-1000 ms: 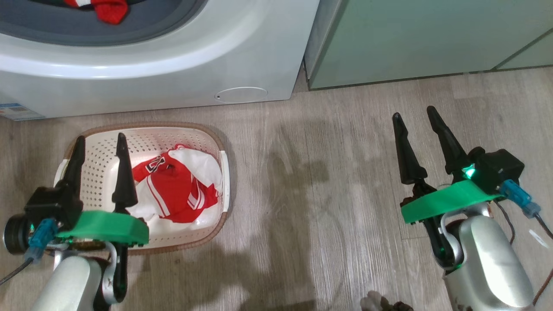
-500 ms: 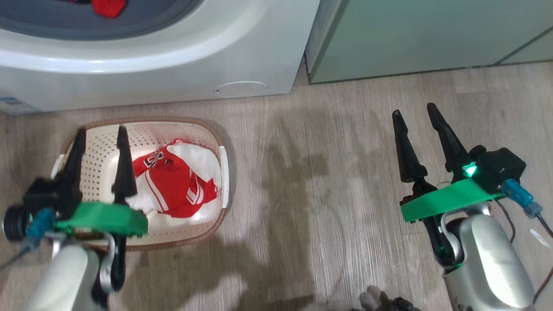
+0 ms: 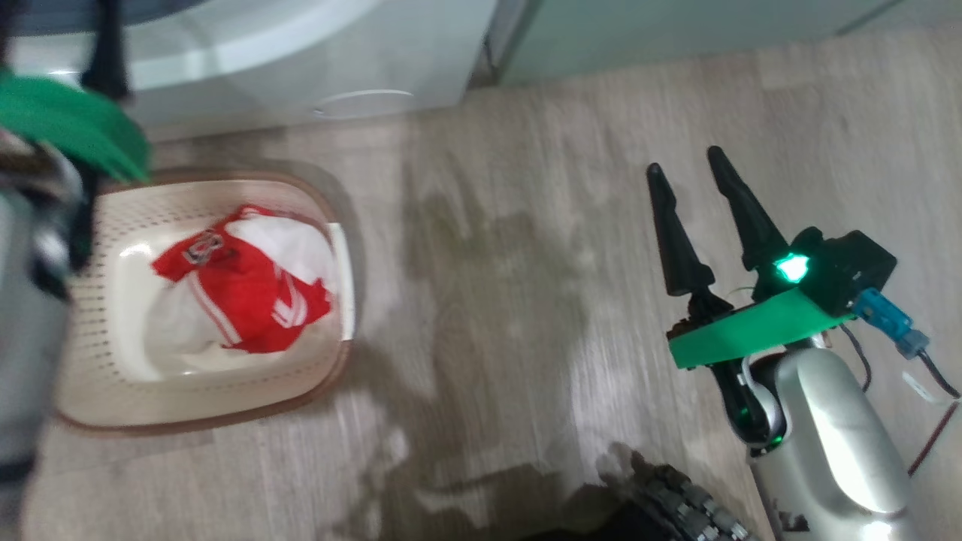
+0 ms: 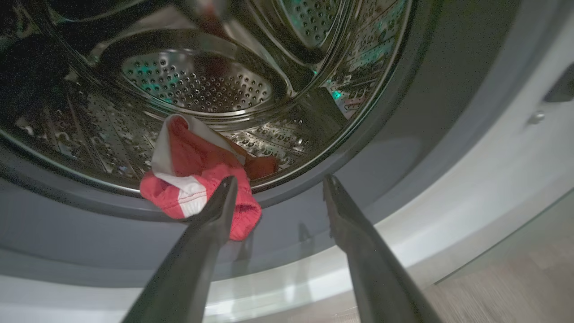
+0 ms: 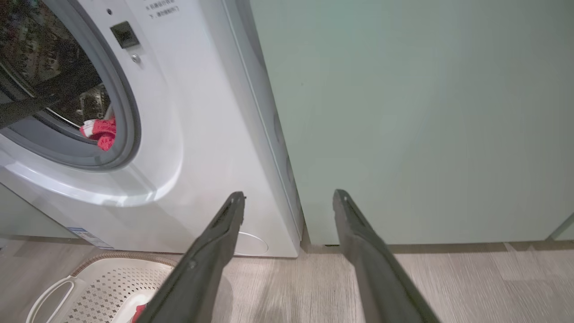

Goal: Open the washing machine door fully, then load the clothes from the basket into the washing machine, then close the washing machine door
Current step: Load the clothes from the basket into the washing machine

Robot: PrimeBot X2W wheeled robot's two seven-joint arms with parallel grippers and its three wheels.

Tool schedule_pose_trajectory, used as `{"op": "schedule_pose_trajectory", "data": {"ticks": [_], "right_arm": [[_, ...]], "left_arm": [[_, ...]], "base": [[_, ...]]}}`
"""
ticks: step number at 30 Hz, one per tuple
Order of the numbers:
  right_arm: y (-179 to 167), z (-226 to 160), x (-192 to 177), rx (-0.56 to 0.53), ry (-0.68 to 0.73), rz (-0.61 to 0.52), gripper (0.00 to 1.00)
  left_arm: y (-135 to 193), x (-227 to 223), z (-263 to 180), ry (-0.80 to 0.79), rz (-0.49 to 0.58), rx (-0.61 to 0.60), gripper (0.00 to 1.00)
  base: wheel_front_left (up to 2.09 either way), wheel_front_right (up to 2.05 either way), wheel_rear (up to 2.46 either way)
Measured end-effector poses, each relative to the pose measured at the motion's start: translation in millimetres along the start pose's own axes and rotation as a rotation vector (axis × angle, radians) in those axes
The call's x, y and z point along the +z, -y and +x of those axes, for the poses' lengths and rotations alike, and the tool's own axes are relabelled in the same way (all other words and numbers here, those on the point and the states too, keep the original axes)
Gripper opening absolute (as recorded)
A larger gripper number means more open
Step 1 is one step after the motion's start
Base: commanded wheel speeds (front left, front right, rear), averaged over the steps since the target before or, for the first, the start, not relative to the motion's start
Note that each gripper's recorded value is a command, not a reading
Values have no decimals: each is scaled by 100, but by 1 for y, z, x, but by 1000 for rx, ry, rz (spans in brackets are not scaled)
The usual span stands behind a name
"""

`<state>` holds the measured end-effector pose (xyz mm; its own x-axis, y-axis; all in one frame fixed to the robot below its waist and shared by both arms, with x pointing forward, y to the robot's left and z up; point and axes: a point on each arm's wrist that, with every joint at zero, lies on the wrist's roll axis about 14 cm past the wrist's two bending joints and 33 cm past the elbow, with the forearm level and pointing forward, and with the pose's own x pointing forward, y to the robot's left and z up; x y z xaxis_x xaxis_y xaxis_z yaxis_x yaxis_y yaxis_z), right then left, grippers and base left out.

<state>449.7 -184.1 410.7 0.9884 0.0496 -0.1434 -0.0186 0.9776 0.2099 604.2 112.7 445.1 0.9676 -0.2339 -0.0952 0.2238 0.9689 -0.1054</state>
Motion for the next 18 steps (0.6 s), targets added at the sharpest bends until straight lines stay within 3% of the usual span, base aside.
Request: {"op": "schedule_pose_trajectory", "data": {"ticks": [10,11,18], "right_arm": [[21,-3,-22,-61,-56,40,100],[25,3,-16,-68,-35,44,100],[36,3,-19,-97,-44,53,100]], "left_arm": [[-17,-26,76,-207,60,-36,100],[-30,-39,94,-288,112,-22,100],[-46,-70,111,-481,214,-11,100]], "base": [[0,0,0],[0,0,0],[0,0,0]]}}
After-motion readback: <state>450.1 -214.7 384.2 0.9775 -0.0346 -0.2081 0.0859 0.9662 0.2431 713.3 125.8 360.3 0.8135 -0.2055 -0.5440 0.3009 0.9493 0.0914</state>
